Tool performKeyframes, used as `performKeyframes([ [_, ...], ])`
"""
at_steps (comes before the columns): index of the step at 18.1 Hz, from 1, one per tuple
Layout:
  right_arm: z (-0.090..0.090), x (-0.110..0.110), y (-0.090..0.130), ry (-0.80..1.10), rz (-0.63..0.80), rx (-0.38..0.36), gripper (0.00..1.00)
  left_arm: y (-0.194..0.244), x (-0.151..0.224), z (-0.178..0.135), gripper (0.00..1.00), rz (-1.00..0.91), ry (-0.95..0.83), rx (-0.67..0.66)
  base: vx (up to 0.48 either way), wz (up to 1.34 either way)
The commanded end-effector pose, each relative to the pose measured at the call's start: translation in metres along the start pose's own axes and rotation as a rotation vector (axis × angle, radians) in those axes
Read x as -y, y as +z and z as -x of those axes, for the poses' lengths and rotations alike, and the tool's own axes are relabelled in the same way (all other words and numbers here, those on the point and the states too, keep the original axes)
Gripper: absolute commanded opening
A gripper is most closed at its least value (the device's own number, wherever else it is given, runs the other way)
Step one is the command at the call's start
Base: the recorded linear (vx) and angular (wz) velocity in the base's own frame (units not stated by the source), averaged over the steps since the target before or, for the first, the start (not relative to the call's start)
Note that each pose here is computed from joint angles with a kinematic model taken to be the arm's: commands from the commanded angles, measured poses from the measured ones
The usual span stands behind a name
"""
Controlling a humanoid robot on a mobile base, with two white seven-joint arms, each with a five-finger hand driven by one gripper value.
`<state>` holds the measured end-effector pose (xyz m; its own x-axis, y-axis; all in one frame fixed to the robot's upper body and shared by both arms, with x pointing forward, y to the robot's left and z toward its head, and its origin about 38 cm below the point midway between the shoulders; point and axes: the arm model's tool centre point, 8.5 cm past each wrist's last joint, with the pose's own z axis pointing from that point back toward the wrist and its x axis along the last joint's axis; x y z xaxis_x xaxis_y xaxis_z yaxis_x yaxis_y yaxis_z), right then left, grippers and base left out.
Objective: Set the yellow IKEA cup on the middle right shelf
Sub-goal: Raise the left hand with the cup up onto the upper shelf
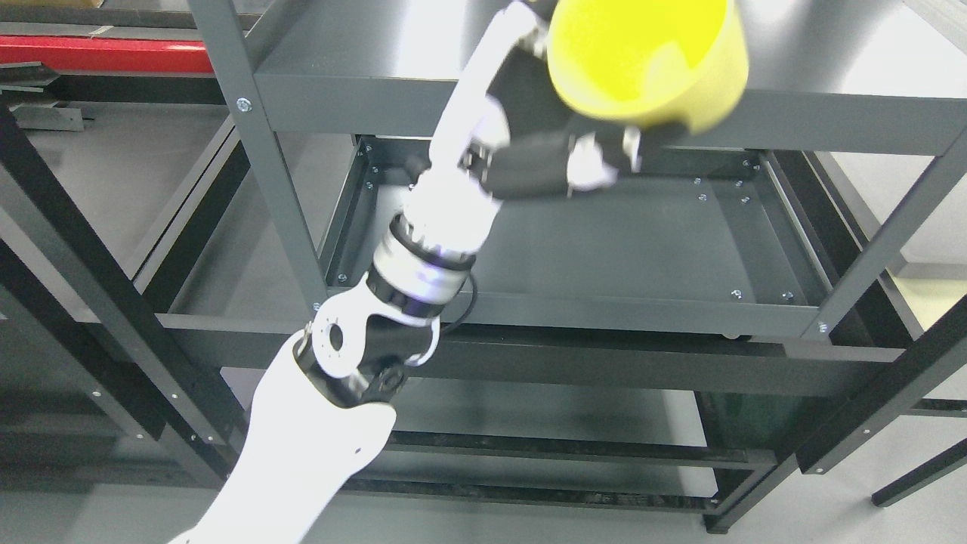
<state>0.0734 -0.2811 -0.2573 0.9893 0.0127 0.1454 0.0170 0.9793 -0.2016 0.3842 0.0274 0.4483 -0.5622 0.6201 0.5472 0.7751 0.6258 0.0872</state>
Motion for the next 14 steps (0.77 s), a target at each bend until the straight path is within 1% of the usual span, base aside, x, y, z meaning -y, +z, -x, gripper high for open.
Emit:
performKeyframes([
  [1, 0.009, 0.010, -0.001, -0.003, 0.012, -0.015, 0.99, -0.058, 0.007, -0.018, 0.00, -0.095, -0.050, -0.104, 0.000, 0.00],
  [4, 0.009, 0.010, -0.001, -0.003, 0.012, -0.015, 0.99, -0.077, -0.022, -0.010, 0.00, -0.223, -0.115, -0.304, -0.003, 0.02],
  [7, 0.009, 0.010, -0.001, -0.003, 0.012, -0.015, 0.99, -0.080, -0.063, 0.014, 0.00, -0.335, -0.088, -0.480, -0.002, 0.00],
  [10, 0.009, 0.010, -0.001, -0.003, 0.012, -0.015, 1.00, -0.073, -0.099, 0.027, 0.00, -0.434, -0.079, -0.570, 0.000, 0.00],
  [12, 0.009, 0.010, -0.001, -0.003, 0.012, -0.015, 0.99, -0.063, -0.115, 0.040, 0.00, -0.483, -0.084, -0.638, 0.000, 0.00],
  [14, 0.009, 0.010, -0.001, -0.003, 0.012, -0.015, 0.99, -0.057, -0.124, 0.046, 0.01, -0.508, -0.094, -0.662, 0.000, 0.00],
])
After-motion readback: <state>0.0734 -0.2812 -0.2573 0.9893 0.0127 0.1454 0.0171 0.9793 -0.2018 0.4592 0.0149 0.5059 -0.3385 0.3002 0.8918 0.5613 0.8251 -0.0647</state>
